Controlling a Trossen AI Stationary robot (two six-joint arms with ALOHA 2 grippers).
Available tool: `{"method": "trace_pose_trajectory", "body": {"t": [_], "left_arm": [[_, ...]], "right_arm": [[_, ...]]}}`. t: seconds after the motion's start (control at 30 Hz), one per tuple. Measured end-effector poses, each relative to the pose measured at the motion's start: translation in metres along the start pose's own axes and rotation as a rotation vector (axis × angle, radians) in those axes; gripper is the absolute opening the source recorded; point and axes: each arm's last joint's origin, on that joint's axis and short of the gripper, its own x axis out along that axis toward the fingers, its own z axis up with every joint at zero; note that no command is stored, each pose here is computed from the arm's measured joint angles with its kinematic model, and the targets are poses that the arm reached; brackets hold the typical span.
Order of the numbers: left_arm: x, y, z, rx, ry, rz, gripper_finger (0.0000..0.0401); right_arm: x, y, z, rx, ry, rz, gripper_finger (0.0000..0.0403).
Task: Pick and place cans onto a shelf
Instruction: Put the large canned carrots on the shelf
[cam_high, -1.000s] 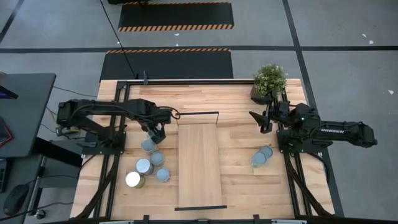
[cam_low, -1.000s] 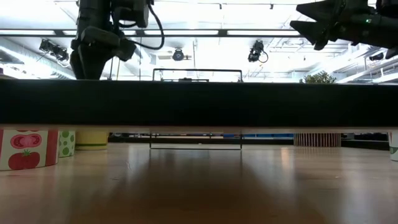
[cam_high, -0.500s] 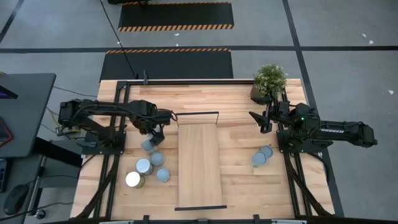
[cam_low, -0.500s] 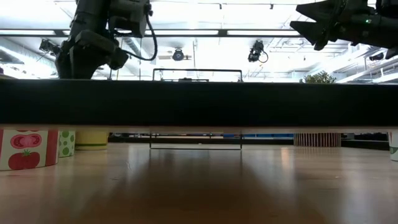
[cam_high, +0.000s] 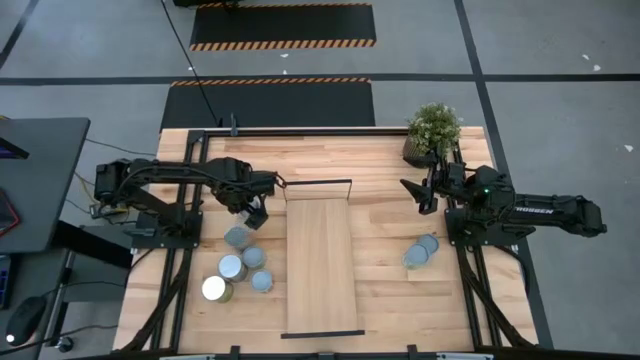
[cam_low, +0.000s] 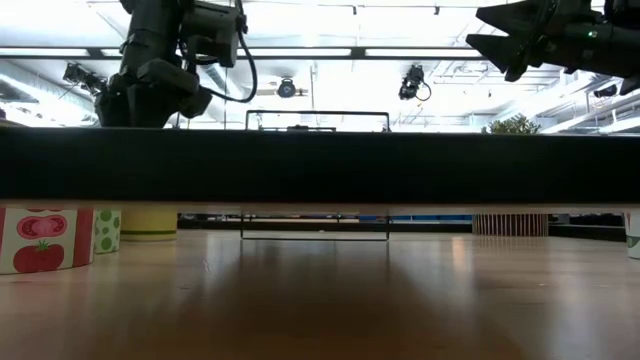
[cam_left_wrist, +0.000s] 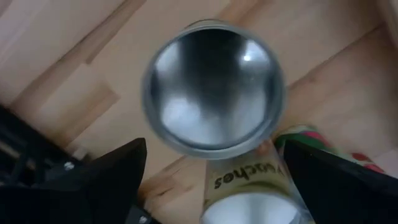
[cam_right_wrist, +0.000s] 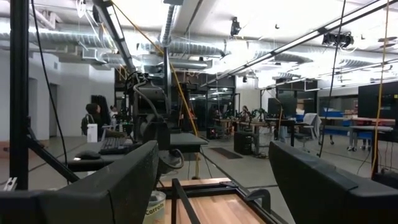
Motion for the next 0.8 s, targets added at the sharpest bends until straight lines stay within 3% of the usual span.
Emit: {"method": "trace_pose_trajectory", "body": {"t": [0.5,0.8], "left_arm": [[-0.0004,-0.0029,0.0027,0.0,-0.027,-0.037,0.0385],[0.0091,-0.0065,0.0092,0.032,-0.025,0.017,0.0385]], "right_arm": [[0.0,0.0,0.0,0.002,0.0,0.0,0.0313],[0.0,0.0,0.0001,0.002,0.0,0.0,0.0313]]}}
